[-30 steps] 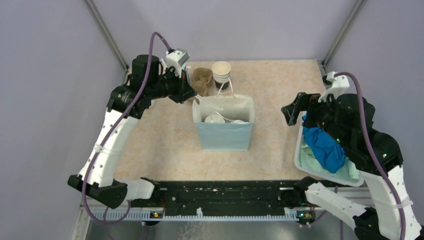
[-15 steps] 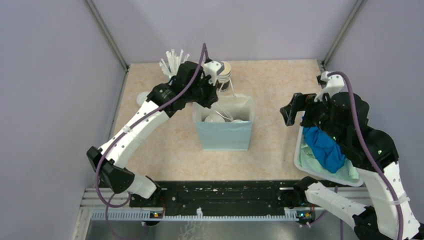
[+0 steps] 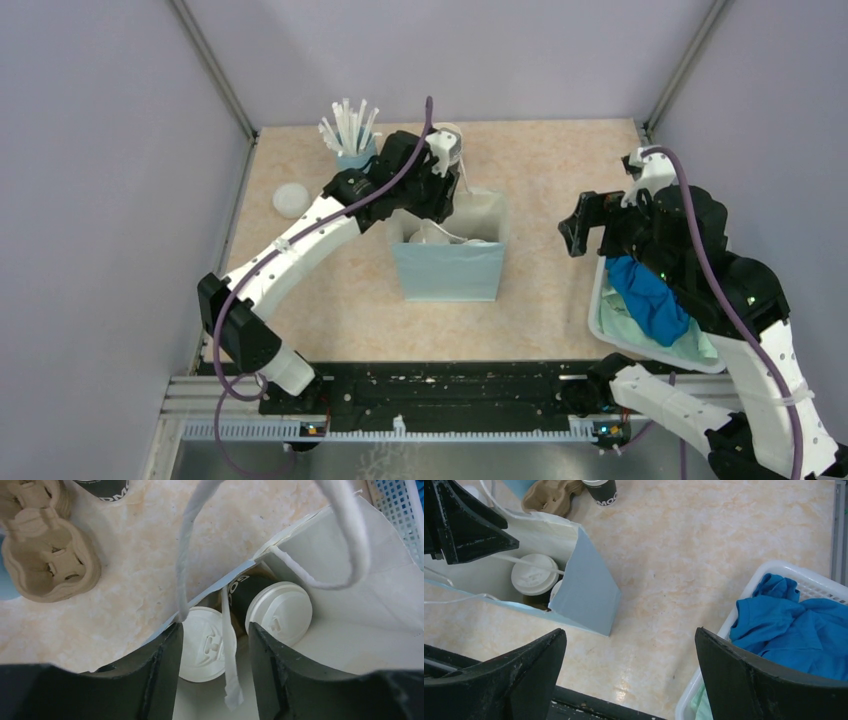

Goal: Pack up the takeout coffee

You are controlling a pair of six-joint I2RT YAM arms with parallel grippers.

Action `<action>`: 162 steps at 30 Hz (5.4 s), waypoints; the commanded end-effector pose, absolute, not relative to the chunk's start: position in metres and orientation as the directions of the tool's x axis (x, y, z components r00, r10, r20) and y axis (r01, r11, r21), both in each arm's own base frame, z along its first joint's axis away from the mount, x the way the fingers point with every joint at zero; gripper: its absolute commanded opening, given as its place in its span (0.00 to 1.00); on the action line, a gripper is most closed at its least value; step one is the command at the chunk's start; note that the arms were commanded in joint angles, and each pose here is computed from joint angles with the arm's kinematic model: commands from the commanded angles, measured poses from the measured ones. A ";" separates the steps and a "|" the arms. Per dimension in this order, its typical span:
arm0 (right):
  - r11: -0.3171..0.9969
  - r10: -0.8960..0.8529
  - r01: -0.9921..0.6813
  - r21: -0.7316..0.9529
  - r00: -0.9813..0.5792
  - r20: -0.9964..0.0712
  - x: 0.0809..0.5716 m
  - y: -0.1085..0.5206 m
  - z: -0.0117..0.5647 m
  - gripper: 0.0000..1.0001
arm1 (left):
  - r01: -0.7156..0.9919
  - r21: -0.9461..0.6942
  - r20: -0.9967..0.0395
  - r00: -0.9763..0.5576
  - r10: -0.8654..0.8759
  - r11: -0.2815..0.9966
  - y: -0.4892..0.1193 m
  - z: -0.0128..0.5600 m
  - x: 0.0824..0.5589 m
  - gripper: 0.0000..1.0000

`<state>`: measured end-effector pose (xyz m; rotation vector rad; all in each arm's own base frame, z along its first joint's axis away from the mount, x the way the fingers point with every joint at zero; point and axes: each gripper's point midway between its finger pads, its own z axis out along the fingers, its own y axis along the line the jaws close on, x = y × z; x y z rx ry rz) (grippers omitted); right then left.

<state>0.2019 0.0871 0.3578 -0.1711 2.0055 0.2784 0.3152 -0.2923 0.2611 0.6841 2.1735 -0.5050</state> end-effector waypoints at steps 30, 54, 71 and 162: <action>0.947 -0.036 -0.296 0.126 -0.489 -0.872 0.228 0.114 0.326 0.99 | 0.244 -0.142 -0.828 -0.561 0.020 0.959 -0.114 0.285 0.508 0.68; 0.944 -0.062 -0.310 0.110 -0.498 -0.865 0.241 0.123 0.316 0.99 | 0.204 -0.057 -0.767 -0.636 0.088 0.977 -0.106 0.224 0.532 0.43; 0.946 -0.025 -0.291 0.140 -0.498 -0.867 0.232 0.118 0.319 0.99 | 0.233 -0.004 -0.747 -0.648 0.152 0.973 -0.123 0.212 0.525 0.42; 0.914 0.080 -0.293 0.281 -0.548 -0.832 0.187 0.115 0.325 0.99 | 0.825 -0.337 -0.780 -0.515 0.357 0.453 -0.267 0.334 0.236 0.00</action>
